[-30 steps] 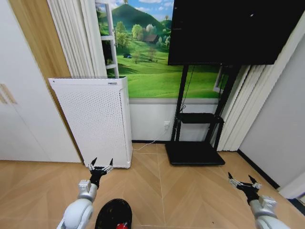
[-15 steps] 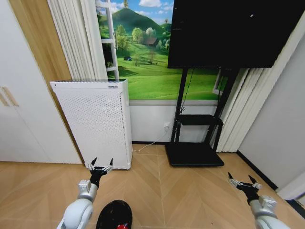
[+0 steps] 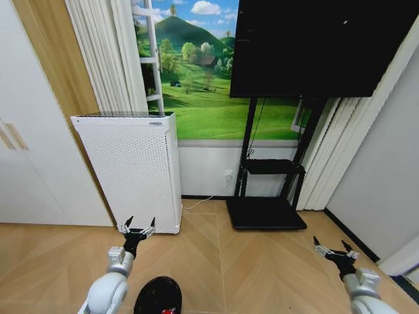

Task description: Pick up the trash bin and place the garbage on the floor into it.

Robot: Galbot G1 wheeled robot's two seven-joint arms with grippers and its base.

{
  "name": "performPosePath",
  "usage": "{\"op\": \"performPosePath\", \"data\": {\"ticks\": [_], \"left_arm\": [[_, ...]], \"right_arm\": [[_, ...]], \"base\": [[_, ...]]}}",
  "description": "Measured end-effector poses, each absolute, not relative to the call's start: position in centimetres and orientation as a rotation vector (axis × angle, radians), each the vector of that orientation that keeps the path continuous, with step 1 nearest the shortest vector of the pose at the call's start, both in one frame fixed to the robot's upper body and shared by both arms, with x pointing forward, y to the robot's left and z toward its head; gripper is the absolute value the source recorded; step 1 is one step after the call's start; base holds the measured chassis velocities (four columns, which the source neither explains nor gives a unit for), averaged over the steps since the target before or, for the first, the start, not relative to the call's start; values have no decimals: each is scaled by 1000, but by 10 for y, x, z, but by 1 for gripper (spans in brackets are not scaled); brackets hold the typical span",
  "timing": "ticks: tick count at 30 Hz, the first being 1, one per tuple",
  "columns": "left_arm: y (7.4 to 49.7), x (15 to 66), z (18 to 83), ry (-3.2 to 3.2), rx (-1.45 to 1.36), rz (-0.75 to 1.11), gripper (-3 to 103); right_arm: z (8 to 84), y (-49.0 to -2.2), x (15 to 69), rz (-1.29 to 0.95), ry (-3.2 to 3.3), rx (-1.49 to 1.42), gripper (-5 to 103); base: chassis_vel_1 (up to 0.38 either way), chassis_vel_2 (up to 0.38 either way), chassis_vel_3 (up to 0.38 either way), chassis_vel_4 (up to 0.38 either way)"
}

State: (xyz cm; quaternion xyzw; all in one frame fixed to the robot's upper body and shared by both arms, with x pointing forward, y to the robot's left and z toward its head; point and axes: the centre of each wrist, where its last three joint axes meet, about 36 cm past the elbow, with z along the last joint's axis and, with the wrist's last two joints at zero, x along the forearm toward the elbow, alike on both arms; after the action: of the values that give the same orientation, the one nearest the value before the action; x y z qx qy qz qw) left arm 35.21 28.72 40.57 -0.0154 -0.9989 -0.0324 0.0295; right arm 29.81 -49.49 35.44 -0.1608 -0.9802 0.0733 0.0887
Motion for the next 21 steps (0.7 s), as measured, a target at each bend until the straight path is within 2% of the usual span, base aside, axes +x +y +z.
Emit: {"op": "performPosePath", "data": {"ticks": [21], "left_arm": [[287,352,406,-3081,-48,-100,100]], "right_arm": [[354,-495,298,218,-2917,-479,100]], "base": [[0,0,0,0]]}}
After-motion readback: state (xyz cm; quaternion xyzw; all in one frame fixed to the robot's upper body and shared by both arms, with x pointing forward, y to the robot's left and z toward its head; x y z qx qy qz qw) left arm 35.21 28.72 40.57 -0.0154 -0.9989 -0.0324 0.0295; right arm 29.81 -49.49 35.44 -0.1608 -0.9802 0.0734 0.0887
